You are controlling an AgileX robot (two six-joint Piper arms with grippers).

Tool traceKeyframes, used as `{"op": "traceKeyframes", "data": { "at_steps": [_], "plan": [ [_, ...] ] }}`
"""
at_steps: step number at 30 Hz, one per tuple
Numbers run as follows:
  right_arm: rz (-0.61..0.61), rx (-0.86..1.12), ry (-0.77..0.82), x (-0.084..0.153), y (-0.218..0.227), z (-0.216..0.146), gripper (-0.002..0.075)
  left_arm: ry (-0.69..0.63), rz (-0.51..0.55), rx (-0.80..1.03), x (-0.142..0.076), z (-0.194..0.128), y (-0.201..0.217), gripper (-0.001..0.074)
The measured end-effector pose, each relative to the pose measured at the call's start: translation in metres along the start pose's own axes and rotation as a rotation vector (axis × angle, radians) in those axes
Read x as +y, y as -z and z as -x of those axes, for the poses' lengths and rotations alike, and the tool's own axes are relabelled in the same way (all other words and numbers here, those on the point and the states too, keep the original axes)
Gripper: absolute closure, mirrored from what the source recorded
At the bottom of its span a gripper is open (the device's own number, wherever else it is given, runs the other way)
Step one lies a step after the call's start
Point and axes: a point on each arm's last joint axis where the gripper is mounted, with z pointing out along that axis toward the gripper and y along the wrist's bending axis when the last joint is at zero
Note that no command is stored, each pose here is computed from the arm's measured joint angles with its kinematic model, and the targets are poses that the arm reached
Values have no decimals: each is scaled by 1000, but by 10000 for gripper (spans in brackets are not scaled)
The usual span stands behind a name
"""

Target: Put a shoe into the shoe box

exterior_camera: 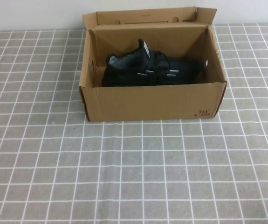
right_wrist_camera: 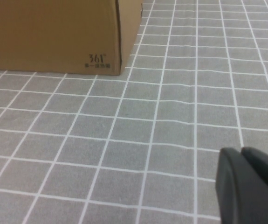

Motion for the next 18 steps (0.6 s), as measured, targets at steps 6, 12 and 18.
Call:
{"op": "traceKeyframes", "data": {
  "at_steps": [6, 12, 18],
  "plan": [
    [0, -2, 0, 0, 0, 0, 743, 0, 2, 6, 0, -1, 0, 736],
    [0, -2, 0, 0, 0, 0, 742, 3, 3, 6, 0, -1, 0, 736],
    [0, -2, 0, 0, 0, 0, 742, 3, 3, 6, 0, -1, 0, 736]
  ]
}}
